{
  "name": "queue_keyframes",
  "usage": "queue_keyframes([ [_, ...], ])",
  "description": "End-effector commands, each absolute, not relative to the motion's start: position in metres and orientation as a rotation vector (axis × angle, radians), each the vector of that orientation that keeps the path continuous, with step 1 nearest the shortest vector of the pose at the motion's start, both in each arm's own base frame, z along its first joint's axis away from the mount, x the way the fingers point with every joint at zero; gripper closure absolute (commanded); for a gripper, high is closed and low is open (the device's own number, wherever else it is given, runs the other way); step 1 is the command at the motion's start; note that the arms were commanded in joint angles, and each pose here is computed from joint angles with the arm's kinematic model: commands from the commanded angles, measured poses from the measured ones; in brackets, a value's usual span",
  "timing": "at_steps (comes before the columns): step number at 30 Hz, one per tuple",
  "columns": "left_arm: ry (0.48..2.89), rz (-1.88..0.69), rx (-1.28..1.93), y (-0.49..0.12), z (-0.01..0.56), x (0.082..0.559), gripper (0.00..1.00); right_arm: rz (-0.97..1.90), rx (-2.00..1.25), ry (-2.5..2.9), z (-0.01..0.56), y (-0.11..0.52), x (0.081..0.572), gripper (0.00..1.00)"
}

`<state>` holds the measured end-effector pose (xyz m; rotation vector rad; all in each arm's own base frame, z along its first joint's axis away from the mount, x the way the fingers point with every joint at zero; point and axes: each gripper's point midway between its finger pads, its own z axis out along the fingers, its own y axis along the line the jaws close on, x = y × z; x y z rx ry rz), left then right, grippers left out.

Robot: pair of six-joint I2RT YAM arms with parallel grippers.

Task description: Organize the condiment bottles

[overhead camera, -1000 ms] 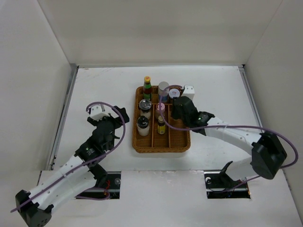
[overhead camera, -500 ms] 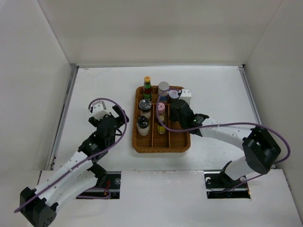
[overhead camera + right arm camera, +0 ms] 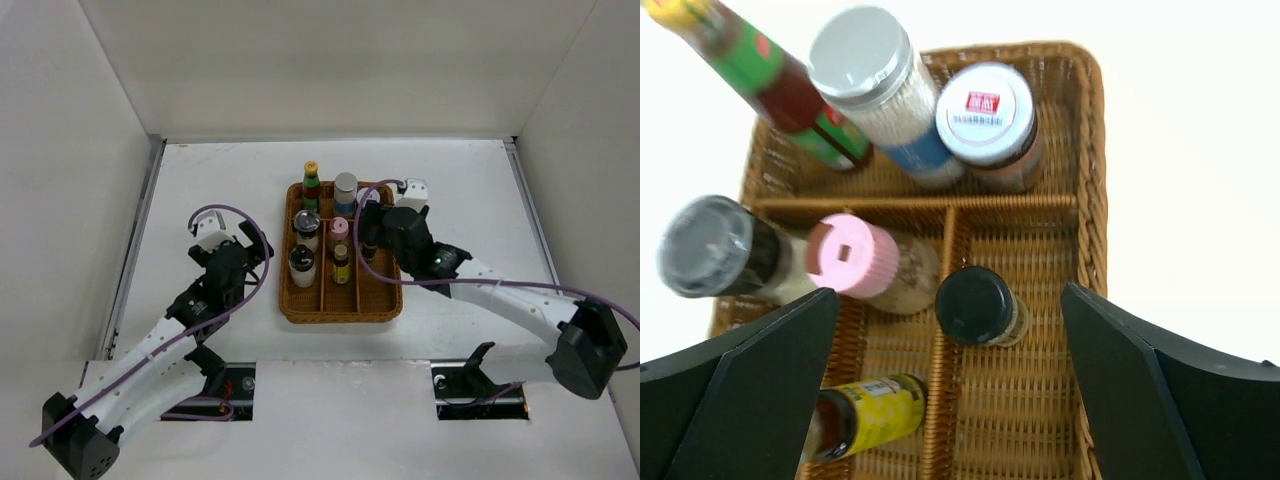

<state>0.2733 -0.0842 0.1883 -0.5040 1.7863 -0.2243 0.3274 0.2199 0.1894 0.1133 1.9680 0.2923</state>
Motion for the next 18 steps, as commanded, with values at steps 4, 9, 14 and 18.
queue_keyframes([
  [4,1.734,-0.293,-0.516,-0.093,0.217,0.278,0.0,0.292,0.195,1.884,0.213,0.19,0.324,0.0],
  [9,1.743,-0.284,-0.512,-0.094,0.217,0.279,0.0,0.309,0.236,1.835,0.226,0.172,0.32,0.0],
  [14,1.75,-0.289,-0.501,-0.1,0.22,0.282,0.0,0.318,0.251,1.822,0.225,0.164,0.314,0.0],
  [18,1.76,-0.273,-0.496,-0.1,0.218,0.282,0.0,0.32,0.257,1.819,0.222,0.159,0.31,0.0],
])
